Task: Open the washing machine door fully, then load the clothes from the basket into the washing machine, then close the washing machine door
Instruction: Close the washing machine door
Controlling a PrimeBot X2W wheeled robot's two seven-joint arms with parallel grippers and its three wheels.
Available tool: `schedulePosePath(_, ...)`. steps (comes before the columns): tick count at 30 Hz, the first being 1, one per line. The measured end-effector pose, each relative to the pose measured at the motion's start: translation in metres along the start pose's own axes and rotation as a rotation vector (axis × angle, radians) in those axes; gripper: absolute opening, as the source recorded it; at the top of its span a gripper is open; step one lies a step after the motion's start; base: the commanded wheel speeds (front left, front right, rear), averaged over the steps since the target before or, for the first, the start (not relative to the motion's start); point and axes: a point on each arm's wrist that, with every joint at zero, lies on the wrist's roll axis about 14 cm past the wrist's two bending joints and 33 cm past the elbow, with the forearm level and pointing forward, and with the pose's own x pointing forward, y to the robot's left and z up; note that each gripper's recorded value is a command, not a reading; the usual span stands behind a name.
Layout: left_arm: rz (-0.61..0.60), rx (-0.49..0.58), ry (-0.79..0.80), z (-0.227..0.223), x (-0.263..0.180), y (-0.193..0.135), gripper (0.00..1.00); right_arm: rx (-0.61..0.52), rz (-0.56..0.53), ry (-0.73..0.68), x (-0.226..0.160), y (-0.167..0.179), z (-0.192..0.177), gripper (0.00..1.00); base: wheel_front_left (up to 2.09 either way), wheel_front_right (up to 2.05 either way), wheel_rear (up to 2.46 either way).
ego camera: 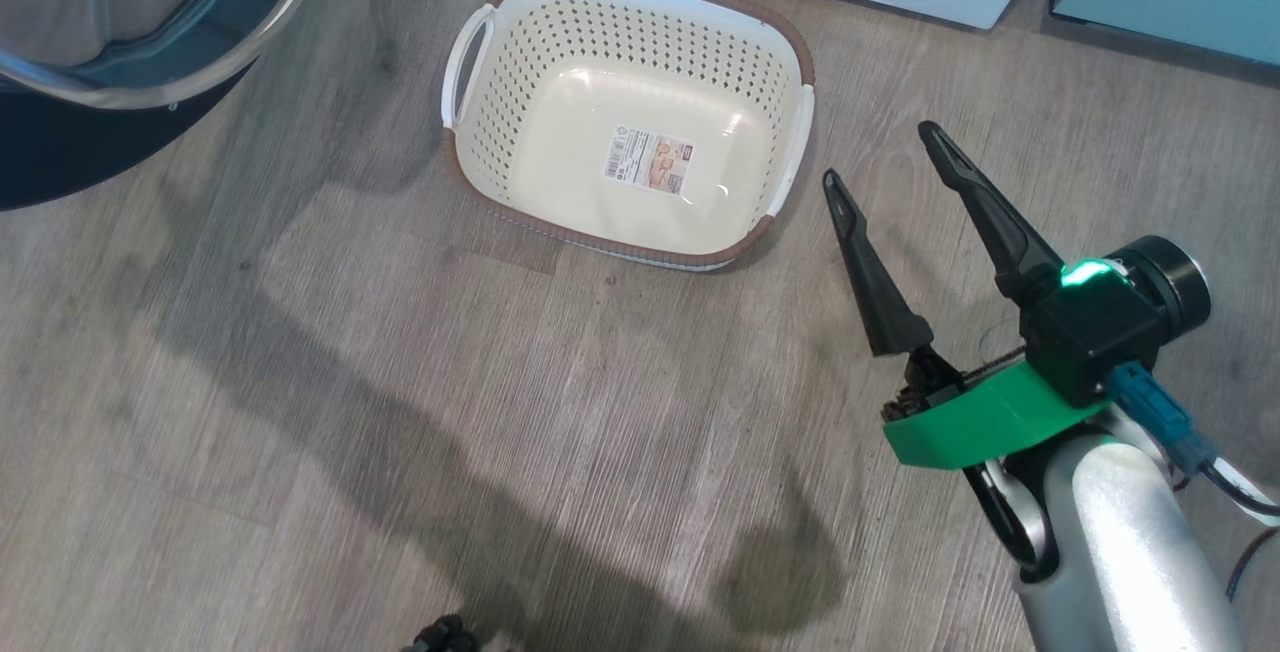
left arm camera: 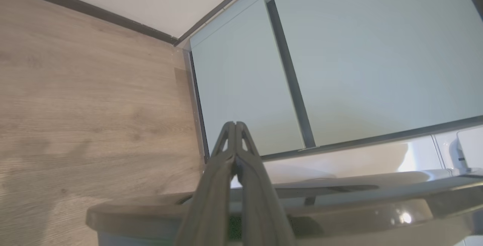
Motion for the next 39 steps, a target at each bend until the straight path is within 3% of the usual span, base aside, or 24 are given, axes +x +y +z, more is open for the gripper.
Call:
schedulePosePath(12,-0.042,-0.009,0.164,-0.023,-0.007,-0.008,0.0,0.003,-0.001,-0.019,-0.002,0.002,0.007,1.0,0.0,0.0,0.0)
schedulePosePath(39,-0.37,-0.154,0.722,-0.135,-0.099,-0.05,0.0,-0.001,-0.012,-0.113,-0.044,0.022,0.052,1.0,0.0,0.0,0.0)
